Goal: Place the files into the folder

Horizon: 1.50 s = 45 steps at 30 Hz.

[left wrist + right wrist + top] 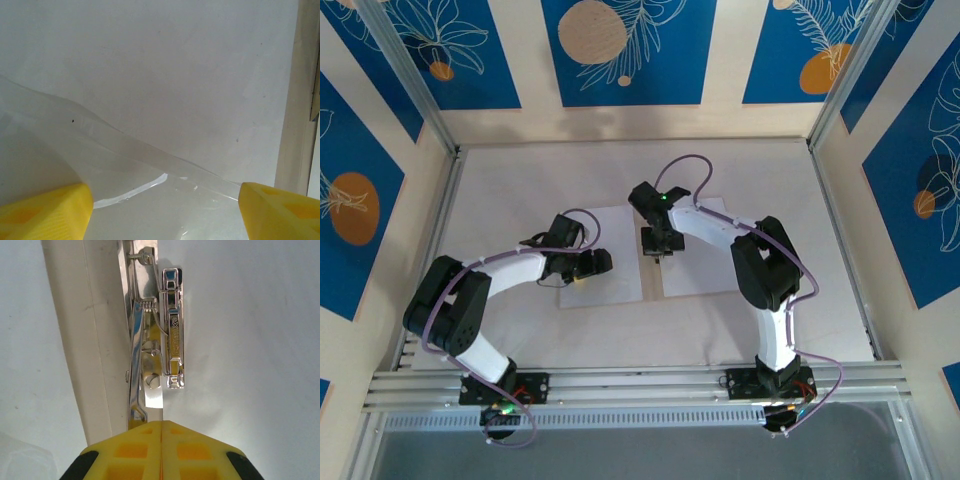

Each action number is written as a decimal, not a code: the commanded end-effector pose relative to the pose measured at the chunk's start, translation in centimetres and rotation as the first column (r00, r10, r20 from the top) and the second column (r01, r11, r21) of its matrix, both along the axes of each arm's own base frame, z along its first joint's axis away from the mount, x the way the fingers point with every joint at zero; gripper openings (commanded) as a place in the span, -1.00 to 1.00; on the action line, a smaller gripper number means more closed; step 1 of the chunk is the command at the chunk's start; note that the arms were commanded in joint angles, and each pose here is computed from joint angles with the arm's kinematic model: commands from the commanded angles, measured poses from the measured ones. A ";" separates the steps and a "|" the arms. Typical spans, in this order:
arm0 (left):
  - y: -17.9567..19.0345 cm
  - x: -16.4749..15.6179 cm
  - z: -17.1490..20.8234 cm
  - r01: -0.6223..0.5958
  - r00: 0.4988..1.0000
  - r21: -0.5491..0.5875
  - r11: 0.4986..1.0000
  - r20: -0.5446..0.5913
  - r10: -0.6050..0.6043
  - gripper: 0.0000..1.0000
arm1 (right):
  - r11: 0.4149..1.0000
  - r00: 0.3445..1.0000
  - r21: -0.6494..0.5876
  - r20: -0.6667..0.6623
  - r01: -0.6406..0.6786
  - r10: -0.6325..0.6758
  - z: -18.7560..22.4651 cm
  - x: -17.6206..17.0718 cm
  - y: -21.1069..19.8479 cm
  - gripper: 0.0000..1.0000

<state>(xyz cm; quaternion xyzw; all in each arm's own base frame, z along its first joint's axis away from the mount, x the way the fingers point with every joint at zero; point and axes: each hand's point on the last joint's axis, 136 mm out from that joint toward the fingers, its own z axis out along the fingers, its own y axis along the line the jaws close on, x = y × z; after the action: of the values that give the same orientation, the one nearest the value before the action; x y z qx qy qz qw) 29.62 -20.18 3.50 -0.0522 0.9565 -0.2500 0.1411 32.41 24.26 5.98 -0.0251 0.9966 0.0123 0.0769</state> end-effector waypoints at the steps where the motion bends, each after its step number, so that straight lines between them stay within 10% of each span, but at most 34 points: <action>1: 0.8 -2.1 -2.1 0.025 0.993 0.041 0.999 -0.112 -0.020 0.57 | 0.999 1.000 0.038 -0.007 -0.016 0.016 2.0 -0.6 0.3 -0.80; 22: 0.7 -2.0 -2.2 0.010 0.994 0.031 0.999 -0.112 -0.006 0.57 | 0.980 1.000 0.198 0.010 -0.018 0.016 5.8 -1.4 1.9 -0.48; 45: 0.8 -2.4 -2.4 0.009 0.993 0.024 1.000 -0.118 -0.006 0.57 | 0.994 0.999 0.103 -0.029 0.048 -0.045 1.7 -0.4 1.0 -0.46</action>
<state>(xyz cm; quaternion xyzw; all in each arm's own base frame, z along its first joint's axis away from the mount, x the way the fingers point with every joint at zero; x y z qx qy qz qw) 29.66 -20.26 3.46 -0.0531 0.9566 -0.2515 0.1371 31.78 25.55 8.02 -0.0090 0.9953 0.0694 0.0668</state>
